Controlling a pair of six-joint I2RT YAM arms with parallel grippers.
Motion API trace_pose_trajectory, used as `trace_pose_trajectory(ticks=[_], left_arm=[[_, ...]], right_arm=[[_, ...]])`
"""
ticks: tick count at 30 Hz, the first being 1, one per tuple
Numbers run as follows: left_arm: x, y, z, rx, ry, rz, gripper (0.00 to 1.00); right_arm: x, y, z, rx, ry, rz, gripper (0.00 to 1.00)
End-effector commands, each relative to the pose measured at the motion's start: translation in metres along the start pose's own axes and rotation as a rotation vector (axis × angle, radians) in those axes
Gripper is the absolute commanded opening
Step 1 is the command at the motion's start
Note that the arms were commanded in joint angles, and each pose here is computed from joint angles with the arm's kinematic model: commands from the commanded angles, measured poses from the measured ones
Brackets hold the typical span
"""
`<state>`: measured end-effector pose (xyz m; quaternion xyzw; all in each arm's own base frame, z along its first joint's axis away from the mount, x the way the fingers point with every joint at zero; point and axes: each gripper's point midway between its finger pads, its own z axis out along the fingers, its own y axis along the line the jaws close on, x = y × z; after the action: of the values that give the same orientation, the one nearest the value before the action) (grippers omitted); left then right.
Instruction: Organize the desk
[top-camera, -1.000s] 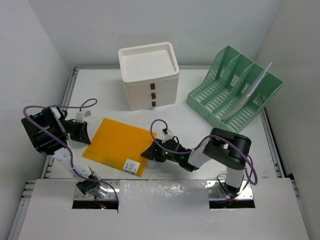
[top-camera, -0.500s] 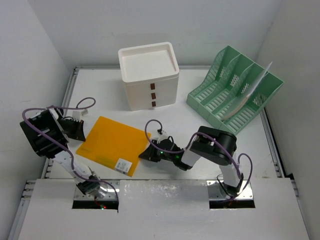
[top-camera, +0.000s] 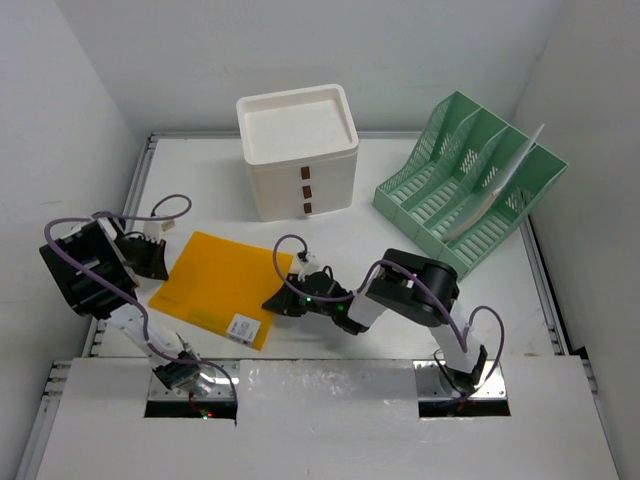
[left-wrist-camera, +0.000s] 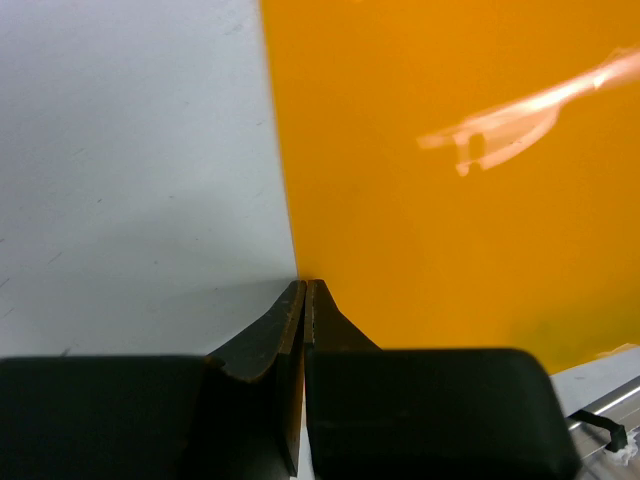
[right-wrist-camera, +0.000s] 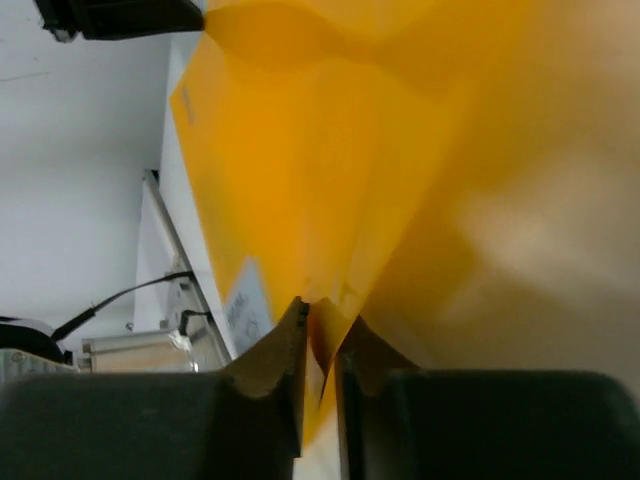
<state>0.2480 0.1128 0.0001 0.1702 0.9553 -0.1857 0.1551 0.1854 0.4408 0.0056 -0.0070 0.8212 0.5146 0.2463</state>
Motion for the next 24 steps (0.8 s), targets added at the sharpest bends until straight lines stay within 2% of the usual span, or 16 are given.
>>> trace_pose_trajectory(ticks=[1,3,7,9,10,13,14,16,17,19,21,22,24], left_arm=[[0.034,-0.054,0.026,0.215,0.076,-0.085,0.00],[0.035,-0.054,0.025,0.213,0.079,-0.079,0.00],[0.032,-0.049,0.021,0.189,0.078,-0.053,0.00],[0.019,-0.035,0.007,0.116,0.059,-0.011,0.11],[0.012,-0.029,0.000,0.082,0.050,0.007,0.28],[-0.027,-0.007,-0.043,-0.079,-0.042,0.103,0.48],[-0.052,-0.001,-0.071,-0.158,-0.105,0.159,0.56],[-0.072,-0.004,-0.098,-0.201,-0.156,0.236,0.63],[-0.093,-0.009,-0.122,-0.235,-0.219,0.298,0.67],[-0.103,-0.024,-0.142,-0.225,-0.246,0.374,0.69],[-0.117,-0.038,-0.161,-0.233,-0.303,0.443,0.73],[-0.122,-0.045,-0.164,-0.233,-0.318,0.479,0.76],[-0.132,-0.050,-0.171,-0.293,-0.351,0.505,0.79]], right_arm=[[-0.032,0.078,0.024,-0.234,-0.102,-0.066,0.12],[-0.035,0.081,0.027,-0.228,-0.105,-0.090,0.00],[-0.043,0.077,0.019,-0.204,-0.134,-0.103,0.00],[-0.051,0.077,0.008,-0.188,-0.163,-0.128,0.00],[-0.057,0.072,0.005,-0.156,-0.182,-0.171,0.00],[-0.062,0.078,-0.003,-0.121,-0.170,-0.285,0.00],[-0.059,0.080,-0.004,-0.124,-0.141,-0.392,0.00],[-0.057,0.082,-0.007,-0.074,-0.066,-0.497,0.00],[-0.064,0.087,-0.007,-0.061,-0.060,-0.579,0.00],[-0.071,0.081,-0.018,0.007,-0.042,-0.610,0.00],[-0.084,0.072,-0.030,0.047,-0.087,-0.565,0.00],[-0.102,0.086,-0.039,0.015,-0.147,-0.566,0.00],[-0.109,0.092,-0.047,0.011,-0.168,-0.650,0.00]])
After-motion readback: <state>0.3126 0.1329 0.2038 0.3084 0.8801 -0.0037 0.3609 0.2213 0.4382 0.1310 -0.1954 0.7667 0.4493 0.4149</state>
